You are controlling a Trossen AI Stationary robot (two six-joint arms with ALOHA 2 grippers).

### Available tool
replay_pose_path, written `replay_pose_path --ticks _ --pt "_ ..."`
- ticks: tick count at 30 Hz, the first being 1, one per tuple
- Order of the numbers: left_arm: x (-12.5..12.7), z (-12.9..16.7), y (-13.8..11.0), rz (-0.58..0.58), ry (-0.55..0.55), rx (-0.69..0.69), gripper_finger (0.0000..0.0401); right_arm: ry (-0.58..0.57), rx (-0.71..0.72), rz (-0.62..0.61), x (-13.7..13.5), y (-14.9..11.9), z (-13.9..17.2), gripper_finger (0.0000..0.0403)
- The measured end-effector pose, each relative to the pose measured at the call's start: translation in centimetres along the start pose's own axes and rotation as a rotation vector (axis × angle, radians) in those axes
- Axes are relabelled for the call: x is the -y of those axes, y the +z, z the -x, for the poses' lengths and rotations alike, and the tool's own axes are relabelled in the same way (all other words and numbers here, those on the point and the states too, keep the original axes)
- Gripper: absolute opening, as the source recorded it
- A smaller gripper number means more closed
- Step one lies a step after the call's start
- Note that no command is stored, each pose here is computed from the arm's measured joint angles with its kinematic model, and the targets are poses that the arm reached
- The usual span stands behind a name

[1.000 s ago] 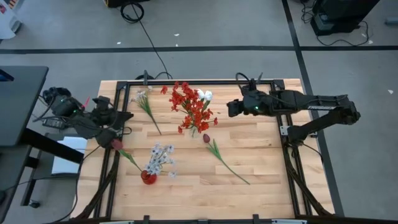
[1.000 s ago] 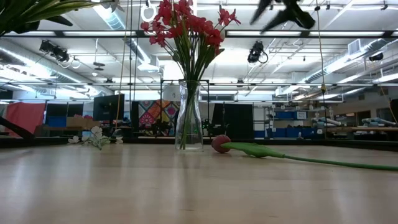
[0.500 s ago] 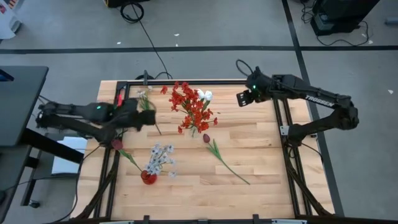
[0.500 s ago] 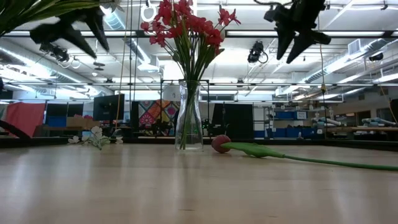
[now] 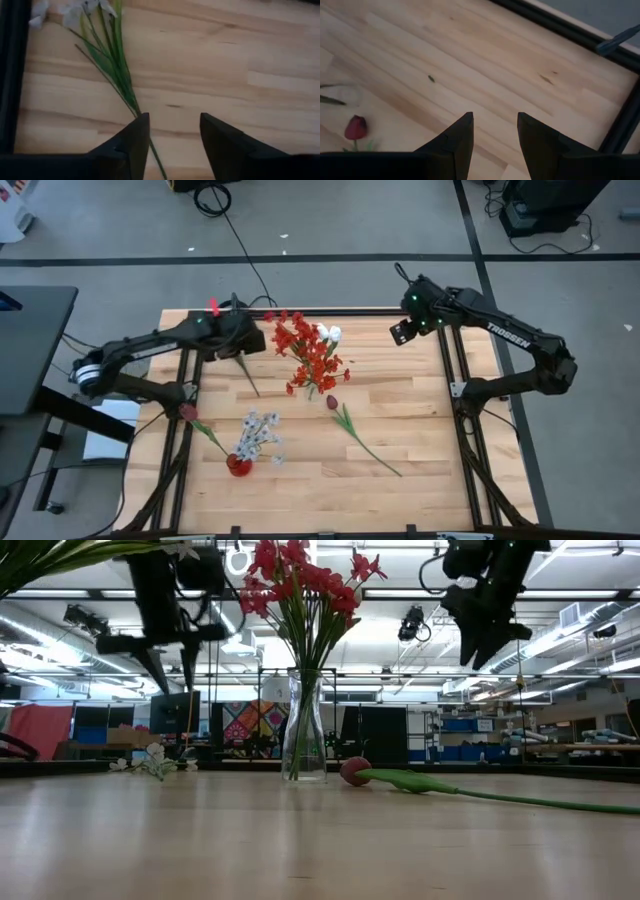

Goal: Sort flowers into vase by color
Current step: Put the white flowers into the red vase

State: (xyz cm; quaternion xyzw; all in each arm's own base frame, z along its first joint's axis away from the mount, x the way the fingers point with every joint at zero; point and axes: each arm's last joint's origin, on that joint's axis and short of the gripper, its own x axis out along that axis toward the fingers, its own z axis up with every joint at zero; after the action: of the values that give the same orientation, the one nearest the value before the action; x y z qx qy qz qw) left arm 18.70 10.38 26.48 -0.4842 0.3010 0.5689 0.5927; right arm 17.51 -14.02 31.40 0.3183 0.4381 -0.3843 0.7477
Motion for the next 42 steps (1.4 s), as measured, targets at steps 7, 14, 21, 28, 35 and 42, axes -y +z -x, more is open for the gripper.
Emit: replay_pose_path --ticks 7,14,21,28,35,42 --pt "0.0 -4.7 2.5 0.076 0.155 -0.09 0.0268 -0.003 -0.073 0.024 1.0 -0.9 -1.9 0.016" --pt "-0.3 -8.5 3.8 0.081 0.26 -0.167 0.0308 0.01 -0.119 0.038 1.5 -1.8 -3.5 0.016" --pt "-1.1 -11.8 3.9 0.098 0.308 -0.216 0.0292 0.043 -0.16 0.036 1.6 -2.5 -4.3 0.016" --pt "-2.4 -14.2 3.5 0.173 0.272 -0.255 0.0265 0.036 -0.182 0.042 1.8 -3.0 -4.9 0.016" --pt "-2.5 -14.4 3.5 0.158 0.274 -0.251 0.0179 0.059 -0.163 0.052 1.7 -2.8 -5.0 0.016" --pt "-2.6 -14.3 3.4 0.132 0.285 -0.251 0.0044 0.102 -0.146 0.045 1.6 -2.6 -5.0 0.016"
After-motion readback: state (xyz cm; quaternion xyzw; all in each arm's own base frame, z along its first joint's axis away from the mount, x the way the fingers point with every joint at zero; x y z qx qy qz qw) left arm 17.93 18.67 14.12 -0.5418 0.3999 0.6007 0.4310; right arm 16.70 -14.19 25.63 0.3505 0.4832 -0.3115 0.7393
